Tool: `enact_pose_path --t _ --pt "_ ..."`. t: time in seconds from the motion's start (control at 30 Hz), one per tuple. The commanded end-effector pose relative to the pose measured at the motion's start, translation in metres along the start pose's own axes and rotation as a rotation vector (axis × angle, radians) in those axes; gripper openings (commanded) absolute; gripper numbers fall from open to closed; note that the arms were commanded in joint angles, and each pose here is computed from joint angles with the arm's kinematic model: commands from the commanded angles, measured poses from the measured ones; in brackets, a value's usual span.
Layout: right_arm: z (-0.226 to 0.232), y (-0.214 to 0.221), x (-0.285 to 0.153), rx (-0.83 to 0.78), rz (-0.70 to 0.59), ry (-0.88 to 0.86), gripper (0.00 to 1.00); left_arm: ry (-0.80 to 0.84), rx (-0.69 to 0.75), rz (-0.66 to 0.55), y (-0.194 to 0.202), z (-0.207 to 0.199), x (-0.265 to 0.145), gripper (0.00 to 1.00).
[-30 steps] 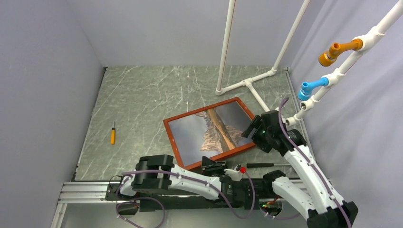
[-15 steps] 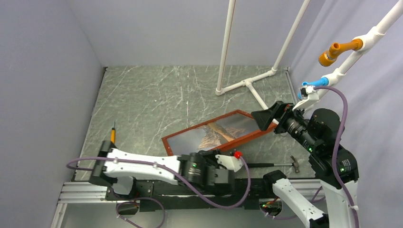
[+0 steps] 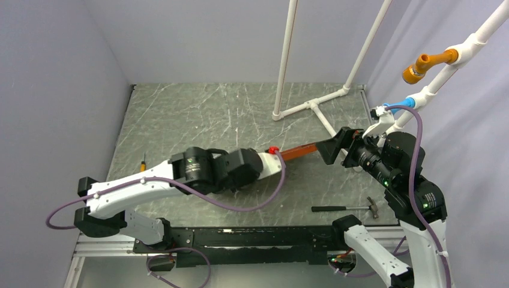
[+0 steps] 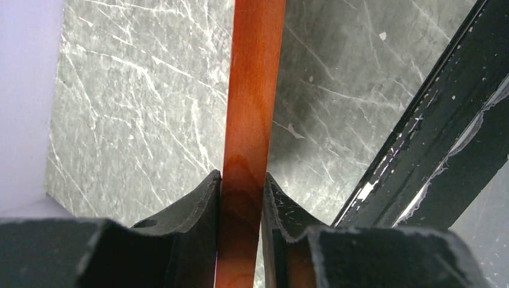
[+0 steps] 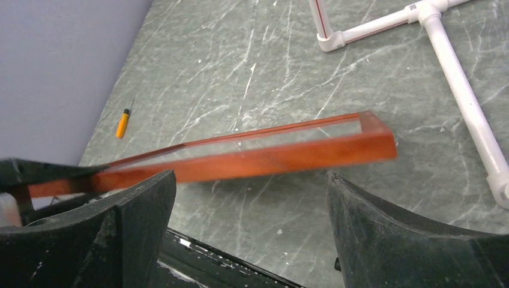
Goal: Take the photo out of the frame
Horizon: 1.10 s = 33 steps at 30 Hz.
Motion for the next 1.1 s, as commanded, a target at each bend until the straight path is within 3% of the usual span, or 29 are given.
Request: enact_pose_path --t 0.0,0.17,0.37,0.53,0.8,1.0,1.07 --pt "-0.006 -0.002 0.001 -0.02 0.003 0.035 0.94 0.125 -0.084 -0.148 -0.029 0.015 -0.02 0.0" --pt "0.001 -0.013 0.006 -0.046 -0.032 -0.012 0.95 0.149 -0.102 -0.11 -0.031 0.035 -0.016 0.0" --pt "0.016 -0.025 0.031 0.044 -0.02 -0.104 0.94 0.197 -0.214 -0.12 -0.047 0.058 -0.018 0.0" --pt "0.015 -0.028 0.055 0.309 -0.023 -0.059 0.94 0.264 -0.294 -0.121 -0.053 0.07 -0.02 0.0" --pt "0.048 -0.034 0.105 0.735 0.011 -0.293 0.89 0.283 -0.33 -0.089 -0.046 0.076 -0.012 0.0" --pt "0.063 -0.038 0.138 0.875 0.045 -0.38 0.78 0.283 -0.345 -0.098 -0.044 0.079 -0.016 0.0" --pt "0.066 -0.036 0.146 0.902 0.051 -0.386 0.69 0.285 -0.347 -0.101 -0.044 0.08 -0.016 0.0"
Point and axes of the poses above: each gripper's point midway between its finger pads, its own x axis out along the fingers, its own z axis along the line the jaws close on, y = z × x, the point moved 3 cm from there along -x, back along the fingers, and after that the axes turned 14 degrees about -x, right-handed, at the moved point
